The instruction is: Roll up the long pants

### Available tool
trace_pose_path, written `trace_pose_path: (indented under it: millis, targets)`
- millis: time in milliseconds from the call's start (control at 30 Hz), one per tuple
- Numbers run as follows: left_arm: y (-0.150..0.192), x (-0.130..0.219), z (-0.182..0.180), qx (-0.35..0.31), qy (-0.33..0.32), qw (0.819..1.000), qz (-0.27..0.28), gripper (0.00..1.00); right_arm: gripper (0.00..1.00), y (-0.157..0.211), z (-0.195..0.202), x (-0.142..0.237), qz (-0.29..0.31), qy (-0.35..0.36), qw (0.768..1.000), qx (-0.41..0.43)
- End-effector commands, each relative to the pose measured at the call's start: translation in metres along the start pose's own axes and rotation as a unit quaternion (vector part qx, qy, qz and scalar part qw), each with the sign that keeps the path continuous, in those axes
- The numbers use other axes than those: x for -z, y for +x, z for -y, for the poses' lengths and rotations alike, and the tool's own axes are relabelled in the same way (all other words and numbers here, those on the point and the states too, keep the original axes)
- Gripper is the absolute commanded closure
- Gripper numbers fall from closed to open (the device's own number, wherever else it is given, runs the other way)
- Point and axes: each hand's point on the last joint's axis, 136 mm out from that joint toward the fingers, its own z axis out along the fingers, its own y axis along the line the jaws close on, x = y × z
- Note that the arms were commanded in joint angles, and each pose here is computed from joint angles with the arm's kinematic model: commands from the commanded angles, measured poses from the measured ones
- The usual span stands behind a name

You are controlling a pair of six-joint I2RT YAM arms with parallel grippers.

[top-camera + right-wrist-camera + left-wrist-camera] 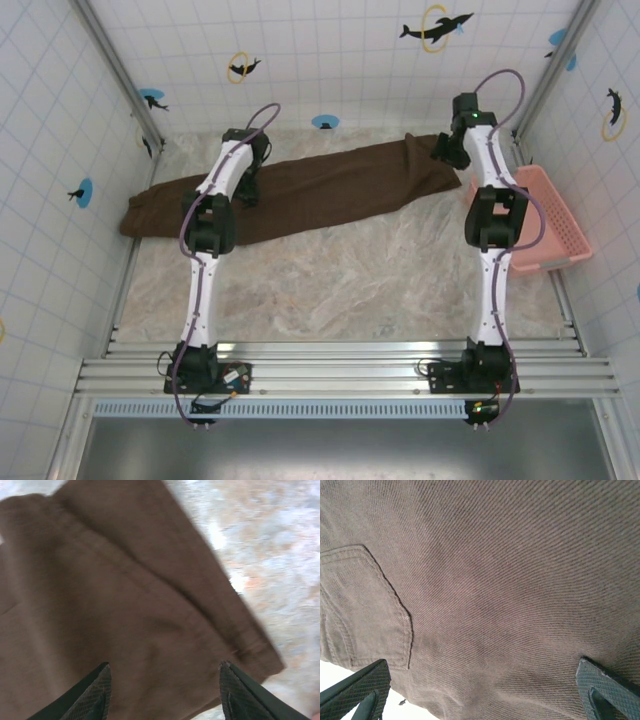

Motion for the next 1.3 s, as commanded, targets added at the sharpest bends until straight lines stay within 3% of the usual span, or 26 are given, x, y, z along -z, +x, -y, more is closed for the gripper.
trace_pose_path:
  millis: [0,167,200,367,500,967,1267]
  targets:
    - [-0.010,0.023,-0.007,0.018,0.021,0.999,0.035,0.03,0.40,-0.016,-0.028,0.058,0.046,-0.026,0.999,0.003]
    - [-0.007,0.021,-0.005,0.017,0.029,0.999,0.030,0.03,0.39,0.024,-0.021,0.046,0.001,-0.021,0.999,-0.031]
    - [-0.007,0.020,-0.005,0.017,0.030,0.999,0.028,0.03,0.38,0.031,-0.018,0.055,0.010,-0.021,0.999,-0.047]
    - [-0.008,0.020,-0.004,0.021,0.042,0.998,0.030,0.03,0.37,0.077,0.013,0.030,-0.002,-0.027,0.989,-0.144]
    - [-0.006,0.020,-0.003,0.020,0.047,0.998,0.028,0.03,0.36,0.090,0.017,0.018,-0.010,-0.009,0.989,-0.148]
    - [0.001,0.030,-0.010,0.020,0.041,0.999,0.028,0.03,0.35,0.063,0.053,-0.024,0.023,0.071,0.972,-0.222]
    - [0.008,0.039,-0.007,0.013,0.036,0.999,0.024,0.03,0.39,0.042,0.055,-0.058,0.025,0.077,0.968,-0.238]
